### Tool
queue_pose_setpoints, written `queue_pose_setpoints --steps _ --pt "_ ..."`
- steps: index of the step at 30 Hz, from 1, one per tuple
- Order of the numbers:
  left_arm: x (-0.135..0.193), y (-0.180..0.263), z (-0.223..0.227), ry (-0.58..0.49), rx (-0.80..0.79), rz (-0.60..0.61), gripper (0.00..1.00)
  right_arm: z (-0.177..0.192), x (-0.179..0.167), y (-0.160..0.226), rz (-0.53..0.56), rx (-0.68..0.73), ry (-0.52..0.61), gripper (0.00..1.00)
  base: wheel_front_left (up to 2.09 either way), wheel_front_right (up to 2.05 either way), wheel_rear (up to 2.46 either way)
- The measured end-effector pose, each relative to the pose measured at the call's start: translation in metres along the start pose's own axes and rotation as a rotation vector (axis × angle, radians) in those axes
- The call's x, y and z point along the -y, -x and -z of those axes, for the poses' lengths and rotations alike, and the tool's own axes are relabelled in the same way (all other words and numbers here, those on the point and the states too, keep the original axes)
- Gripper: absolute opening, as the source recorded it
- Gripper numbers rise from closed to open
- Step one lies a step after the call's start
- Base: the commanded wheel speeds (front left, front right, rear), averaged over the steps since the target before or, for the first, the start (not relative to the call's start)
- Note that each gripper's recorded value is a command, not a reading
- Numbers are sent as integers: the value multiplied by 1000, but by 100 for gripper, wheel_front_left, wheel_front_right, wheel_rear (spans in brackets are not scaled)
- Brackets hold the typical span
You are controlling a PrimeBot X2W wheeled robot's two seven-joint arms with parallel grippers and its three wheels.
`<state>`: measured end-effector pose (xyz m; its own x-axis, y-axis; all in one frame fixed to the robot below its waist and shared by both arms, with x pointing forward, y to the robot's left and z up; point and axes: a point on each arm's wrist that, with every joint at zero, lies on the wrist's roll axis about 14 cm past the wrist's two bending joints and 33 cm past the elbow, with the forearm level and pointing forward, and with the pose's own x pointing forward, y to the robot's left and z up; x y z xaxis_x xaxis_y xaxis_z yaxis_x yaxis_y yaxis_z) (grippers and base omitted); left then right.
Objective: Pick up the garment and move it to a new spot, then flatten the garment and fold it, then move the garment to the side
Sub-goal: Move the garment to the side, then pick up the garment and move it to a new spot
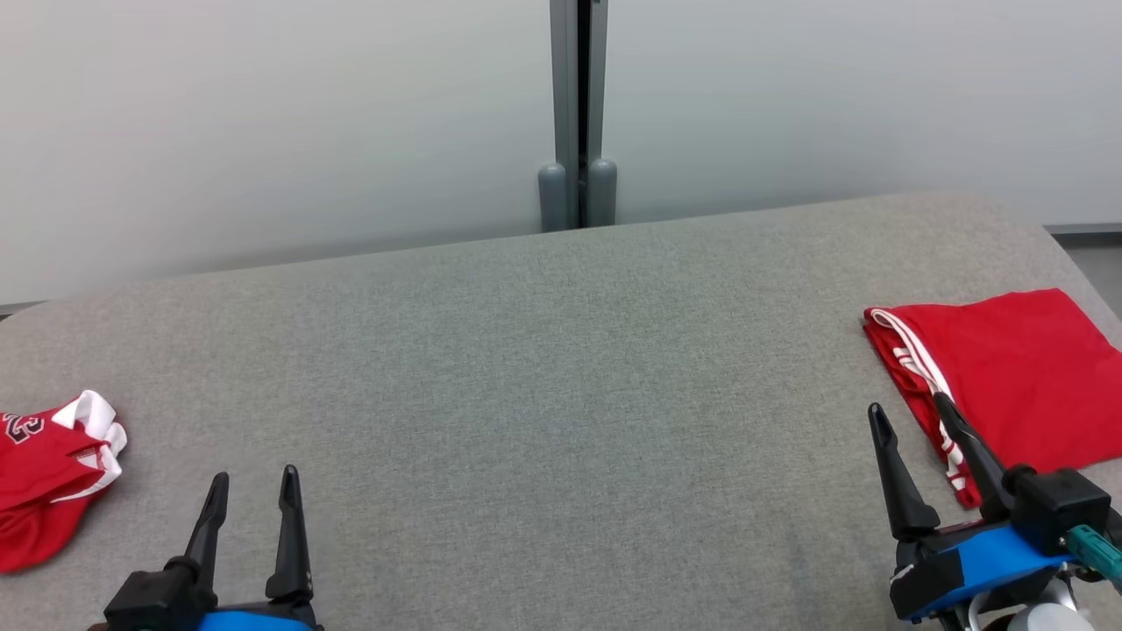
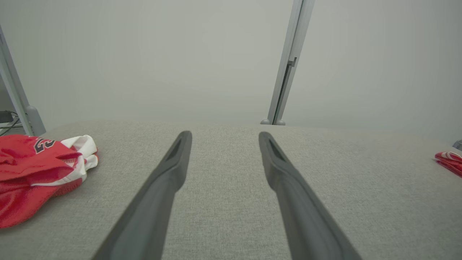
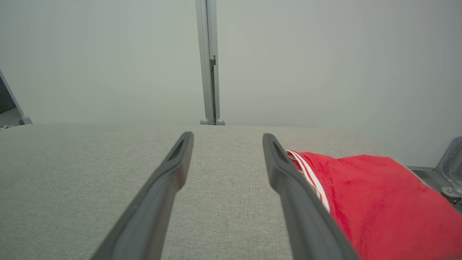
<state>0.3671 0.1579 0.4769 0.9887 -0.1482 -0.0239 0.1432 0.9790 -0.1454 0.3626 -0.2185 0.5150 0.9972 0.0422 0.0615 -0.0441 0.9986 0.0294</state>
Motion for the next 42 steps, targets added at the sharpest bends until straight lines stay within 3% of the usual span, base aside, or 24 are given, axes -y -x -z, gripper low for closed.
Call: queue_pose_setpoints --steps 25,34,42 --pt "-25 23 3 7 4 -83 100 8 -18 -3 -35 -40 -8 100 0 0 0" --pt "-74 73 -4 -6 37 -263 100 16 -68 -33 -184 -69 10 100 0 0 0" --pt "-110 123 -5 -4 52 -434 100 28 -136 -54 -361 -103 4 100 0 0 0"
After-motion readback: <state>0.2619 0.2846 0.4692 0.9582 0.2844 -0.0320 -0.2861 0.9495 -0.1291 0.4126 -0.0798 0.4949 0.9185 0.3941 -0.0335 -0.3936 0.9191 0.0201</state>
